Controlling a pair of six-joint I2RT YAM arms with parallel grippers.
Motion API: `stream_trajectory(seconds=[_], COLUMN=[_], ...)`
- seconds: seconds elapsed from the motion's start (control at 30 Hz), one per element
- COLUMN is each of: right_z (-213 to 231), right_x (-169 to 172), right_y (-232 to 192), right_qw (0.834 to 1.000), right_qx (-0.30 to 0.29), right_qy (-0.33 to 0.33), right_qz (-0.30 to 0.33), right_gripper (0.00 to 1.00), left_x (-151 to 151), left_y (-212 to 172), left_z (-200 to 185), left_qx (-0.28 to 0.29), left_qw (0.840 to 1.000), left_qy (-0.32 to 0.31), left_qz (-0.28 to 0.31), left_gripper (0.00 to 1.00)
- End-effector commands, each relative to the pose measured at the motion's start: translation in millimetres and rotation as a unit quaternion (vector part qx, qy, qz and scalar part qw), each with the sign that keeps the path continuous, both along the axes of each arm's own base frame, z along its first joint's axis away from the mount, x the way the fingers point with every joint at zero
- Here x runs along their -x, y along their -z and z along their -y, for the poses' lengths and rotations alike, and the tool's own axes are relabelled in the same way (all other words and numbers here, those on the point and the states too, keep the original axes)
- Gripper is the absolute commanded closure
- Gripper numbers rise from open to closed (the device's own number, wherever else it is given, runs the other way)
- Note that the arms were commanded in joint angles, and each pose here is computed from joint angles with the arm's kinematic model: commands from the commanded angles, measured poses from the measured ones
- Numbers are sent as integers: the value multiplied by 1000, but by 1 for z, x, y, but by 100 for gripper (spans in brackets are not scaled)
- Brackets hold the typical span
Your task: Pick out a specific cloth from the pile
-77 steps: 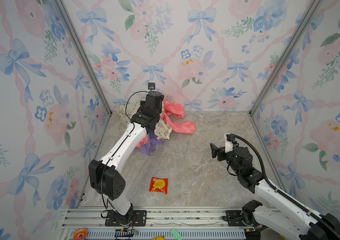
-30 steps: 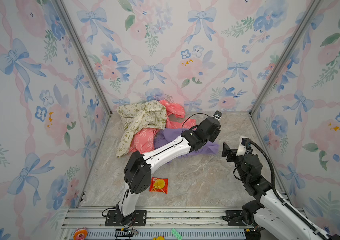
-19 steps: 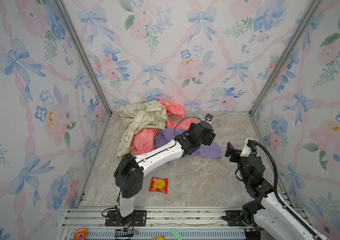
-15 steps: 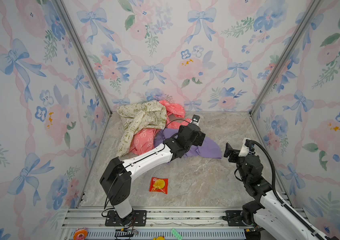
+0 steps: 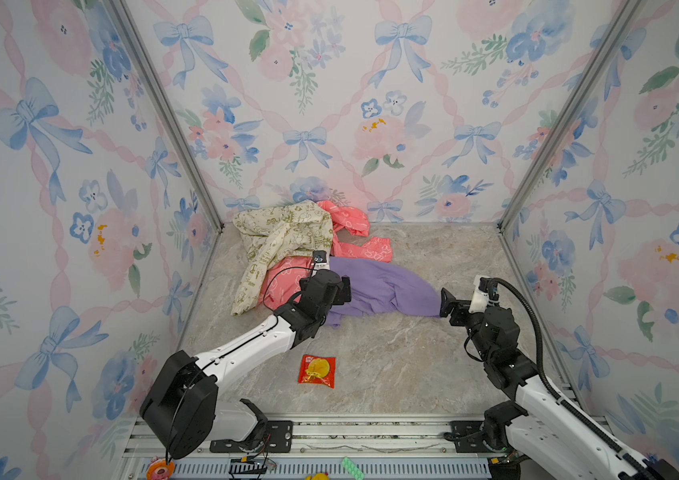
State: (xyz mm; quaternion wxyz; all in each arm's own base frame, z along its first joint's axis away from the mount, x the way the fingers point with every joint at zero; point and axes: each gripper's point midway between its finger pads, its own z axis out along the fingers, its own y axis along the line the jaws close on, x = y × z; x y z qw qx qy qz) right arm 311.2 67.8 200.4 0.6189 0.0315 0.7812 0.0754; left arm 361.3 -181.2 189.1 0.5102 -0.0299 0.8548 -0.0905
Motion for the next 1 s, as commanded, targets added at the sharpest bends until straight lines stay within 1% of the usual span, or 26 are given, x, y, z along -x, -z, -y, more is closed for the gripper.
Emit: stream_trajectory(seconds=[0.0,0.27,0.4,0.6,0.73,0.9,0.97], right_z=[-8,-9,-9,-9,-9,-9,-9], right_x=[-3,-4,-4,-4,-4,-4,-4], right_y=[-14,-13,-13,-12,-12,-11,-11], right_qw=[1000,1000,1000,1000,1000,1000,1000], right_qx=[-11,-8,-7,-7,-6,-5,-5], right_qy=[-17,-19,-19,-19,-17,-17,-17], right_qz=[18,17,15,14,14,13,12], right_gripper=[3,3,3,3,3,3,3], left_x=[2,4,2,-1,-3,-6,-7], left_y=[12,62,80,104,123,145,151], left_z=[-13,-33,-35,-25,-25,-19,-14], left_qx=[42,44,45,66,68,75,84], left_qw=[999,995,992,989,985,980,979], left_qy=[-26,-58,-68,-59,-67,-66,-62], left_qz=[-14,-73,-94,-122,-143,-171,-175], left_gripper=[10,16,19,24,28,43,52])
